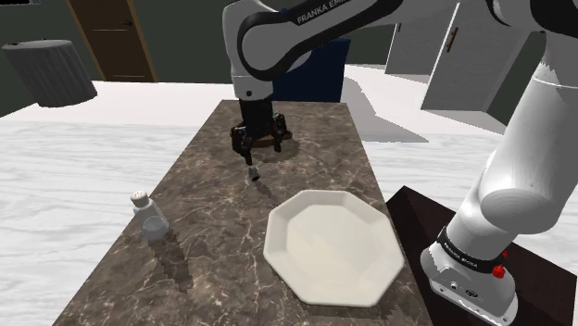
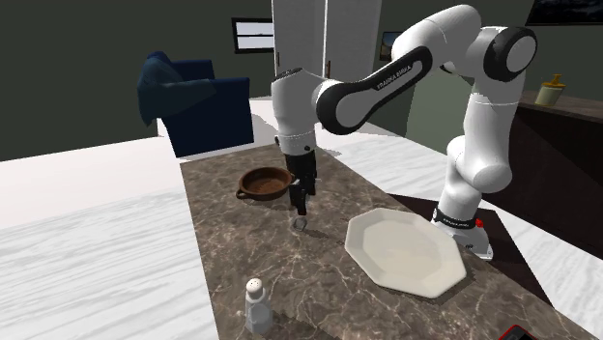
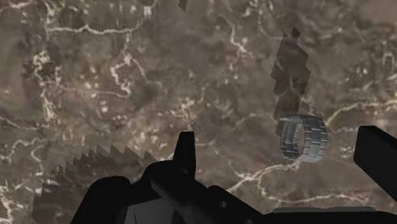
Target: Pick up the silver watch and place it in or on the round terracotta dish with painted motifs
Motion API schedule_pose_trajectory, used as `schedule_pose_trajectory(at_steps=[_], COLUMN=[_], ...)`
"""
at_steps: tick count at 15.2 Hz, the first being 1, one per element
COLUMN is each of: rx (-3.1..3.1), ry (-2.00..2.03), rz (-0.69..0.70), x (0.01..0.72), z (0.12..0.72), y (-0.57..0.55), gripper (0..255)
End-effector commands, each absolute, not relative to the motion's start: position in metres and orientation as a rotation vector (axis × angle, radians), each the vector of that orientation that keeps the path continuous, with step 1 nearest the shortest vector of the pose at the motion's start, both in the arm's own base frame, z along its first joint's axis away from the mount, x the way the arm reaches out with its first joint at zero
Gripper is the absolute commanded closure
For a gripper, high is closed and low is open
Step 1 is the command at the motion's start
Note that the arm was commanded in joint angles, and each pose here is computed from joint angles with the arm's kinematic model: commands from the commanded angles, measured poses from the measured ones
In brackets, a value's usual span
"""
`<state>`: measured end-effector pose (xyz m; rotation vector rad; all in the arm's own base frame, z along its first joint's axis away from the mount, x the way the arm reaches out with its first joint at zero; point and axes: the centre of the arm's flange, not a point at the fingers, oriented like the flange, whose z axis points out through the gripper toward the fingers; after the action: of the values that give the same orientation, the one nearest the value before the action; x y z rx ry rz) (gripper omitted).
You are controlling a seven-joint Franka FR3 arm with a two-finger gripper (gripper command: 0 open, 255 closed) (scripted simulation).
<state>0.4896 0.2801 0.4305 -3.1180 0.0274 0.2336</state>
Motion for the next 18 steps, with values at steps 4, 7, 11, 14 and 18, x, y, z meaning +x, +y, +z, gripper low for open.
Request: schedule_pose_trajectory(at_steps=[4,7,11,14,18], rx=[-3.104,-3.104,-3.104,-3.104,-3.104], ry=[0.037,0.037,0.037,0.037,0.037], rz=[0.232,0.232,0.232,0.232,0.232], x=[0.505,0.503,0.501,0.501,0.501], z=[0.408,0.392,0.379,0.379,0.379], y=[0.308,0.309,0.309,0.309,0.309], gripper=[0,0,0,0,255])
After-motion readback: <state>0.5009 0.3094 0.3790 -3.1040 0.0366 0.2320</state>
